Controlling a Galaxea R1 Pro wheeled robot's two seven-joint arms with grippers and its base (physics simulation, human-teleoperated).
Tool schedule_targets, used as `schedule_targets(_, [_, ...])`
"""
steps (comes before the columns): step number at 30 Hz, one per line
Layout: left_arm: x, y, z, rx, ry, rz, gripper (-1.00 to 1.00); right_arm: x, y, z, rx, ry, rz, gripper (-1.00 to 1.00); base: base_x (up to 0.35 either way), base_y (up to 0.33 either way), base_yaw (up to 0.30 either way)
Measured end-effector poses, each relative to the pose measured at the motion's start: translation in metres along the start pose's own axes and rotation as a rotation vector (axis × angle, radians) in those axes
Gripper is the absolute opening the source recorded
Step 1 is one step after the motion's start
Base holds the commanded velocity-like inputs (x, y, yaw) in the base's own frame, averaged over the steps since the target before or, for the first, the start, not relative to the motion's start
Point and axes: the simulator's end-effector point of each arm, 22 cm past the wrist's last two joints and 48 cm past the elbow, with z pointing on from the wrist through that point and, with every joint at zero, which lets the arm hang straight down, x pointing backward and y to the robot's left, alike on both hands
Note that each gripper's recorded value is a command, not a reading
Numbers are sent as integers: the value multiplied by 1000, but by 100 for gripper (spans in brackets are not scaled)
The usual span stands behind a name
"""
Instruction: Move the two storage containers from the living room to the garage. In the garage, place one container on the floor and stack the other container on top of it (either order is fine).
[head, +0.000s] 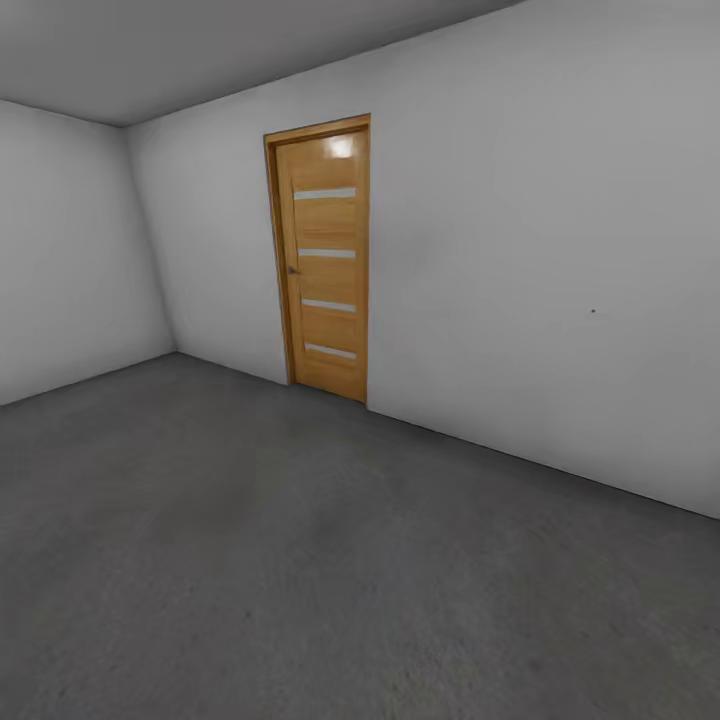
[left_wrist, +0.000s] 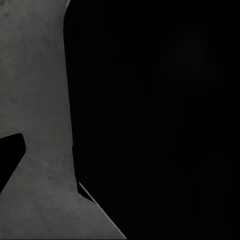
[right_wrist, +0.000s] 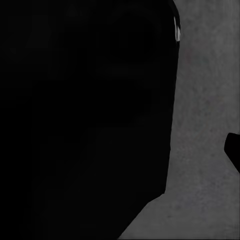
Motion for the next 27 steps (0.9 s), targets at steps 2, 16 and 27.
schedule_targets(2, [-2,1,0,-3,-6,-4,100,-1,3,0,-7,3,-16,100,0,0,0])
schedule_targets(16, [-2,1,0,-3,-6,-4,100,-1,3,0,-7,2,-88,100,0,0,0])
schedule_targets(27, [-2,1,0,-3,-6,-4,100,0,3,0,-7,3,-152,100,0,0,0])
